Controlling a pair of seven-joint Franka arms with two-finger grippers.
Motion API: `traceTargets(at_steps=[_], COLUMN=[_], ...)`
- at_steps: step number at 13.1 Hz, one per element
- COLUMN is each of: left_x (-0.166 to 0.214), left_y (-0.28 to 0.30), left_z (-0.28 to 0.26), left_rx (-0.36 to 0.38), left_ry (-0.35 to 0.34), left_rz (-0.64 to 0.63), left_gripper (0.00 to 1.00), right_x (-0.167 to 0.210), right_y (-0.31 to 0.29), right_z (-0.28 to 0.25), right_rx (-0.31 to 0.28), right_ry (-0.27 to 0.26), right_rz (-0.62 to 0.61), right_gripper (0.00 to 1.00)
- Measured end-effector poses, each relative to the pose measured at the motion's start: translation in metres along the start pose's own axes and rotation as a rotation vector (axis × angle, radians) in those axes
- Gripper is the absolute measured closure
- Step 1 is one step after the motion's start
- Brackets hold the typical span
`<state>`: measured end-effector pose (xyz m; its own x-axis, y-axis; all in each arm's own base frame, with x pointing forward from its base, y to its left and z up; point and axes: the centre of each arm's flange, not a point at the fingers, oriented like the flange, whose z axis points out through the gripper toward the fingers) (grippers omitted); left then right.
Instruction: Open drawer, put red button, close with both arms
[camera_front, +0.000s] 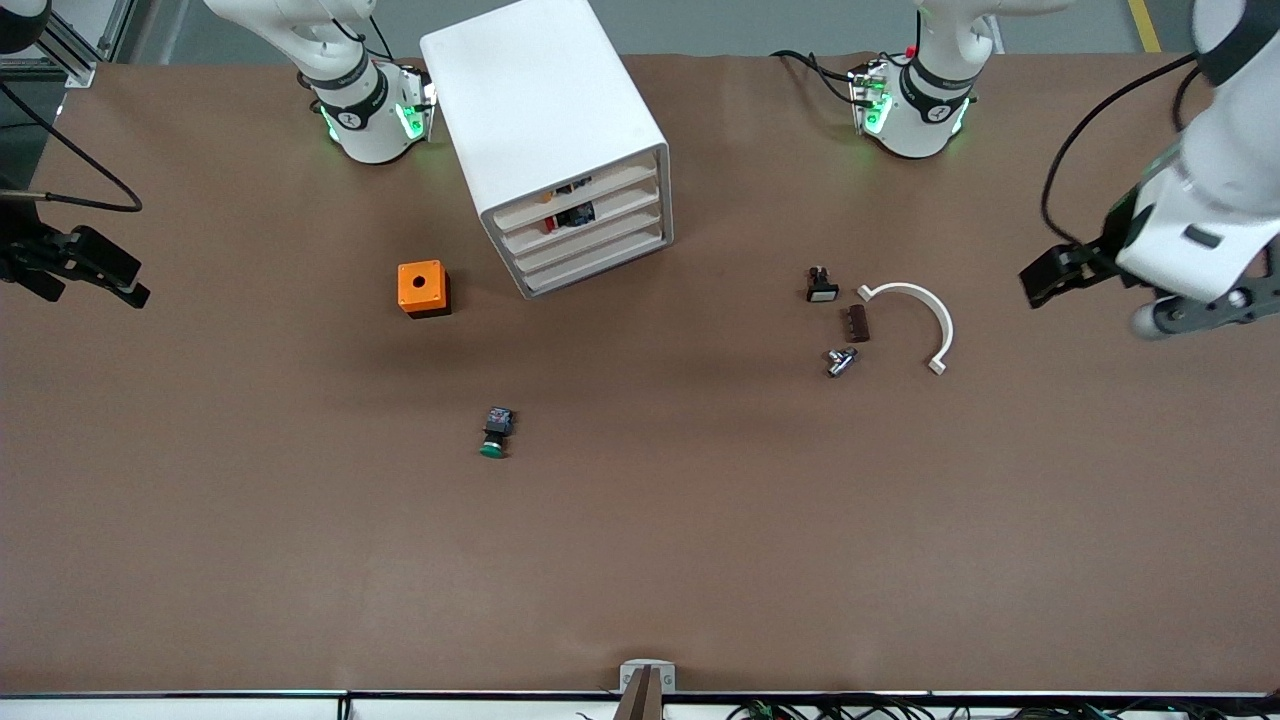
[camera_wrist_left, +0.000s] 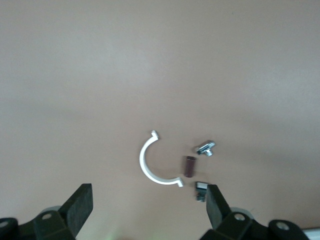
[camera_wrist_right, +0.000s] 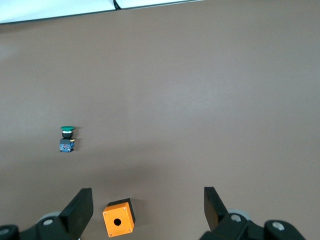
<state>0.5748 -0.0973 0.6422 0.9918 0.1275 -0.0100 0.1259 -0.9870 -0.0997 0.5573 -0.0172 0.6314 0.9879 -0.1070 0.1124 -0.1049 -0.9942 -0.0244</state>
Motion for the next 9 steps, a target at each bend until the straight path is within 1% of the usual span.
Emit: traceTargets(at_steps=[2,4,5,6,7,8,9], left_x=[-0.003,-0.004,-0.004,-0.004,-0.004,-0.004,-0.004], left_y=[-0.019,-0.025,-0.024,-0.024,-0.025,-0.026,-0.031], left_z=[-0.01,-0.012,-0.011,-0.01,-0.01,-0.01,-0.012], left_rx=[-0.001,0.0,0.0,0.001,0.001,0.001,0.004], left_ry=[0.015,0.016,0.014,0.012,0.012,0.013,0.016], left_rz=[0.057,0.075,0.078,0.078,0.082,0.096,0.116], left_gripper=[0.0,0.0,0.0,0.0,0.0,0.0,0.0], right_x=[-0.001,-0.002,-0.002,-0.003,-0.004,-0.005,-0.006], right_y=[0.0,0.0,0.0,0.0,0.0,0.0,0.0], right_z=[0.0,0.001,0.001,0.002,0.003,0.003,0.004], right_rx=[-0.001,-0.001,-0.001,-0.002,-0.003,-0.003,-0.004], right_ry=[-0.008,-0.014,-0.02,-0.029,-0.038,-0.047,-0.058], right_rz=[-0.002,-0.003,-0.003,-0.003,-0.003,-0.003,-0.003], right_gripper=[0.27,0.52,0.58,0.58,0.52,0.41,0.33])
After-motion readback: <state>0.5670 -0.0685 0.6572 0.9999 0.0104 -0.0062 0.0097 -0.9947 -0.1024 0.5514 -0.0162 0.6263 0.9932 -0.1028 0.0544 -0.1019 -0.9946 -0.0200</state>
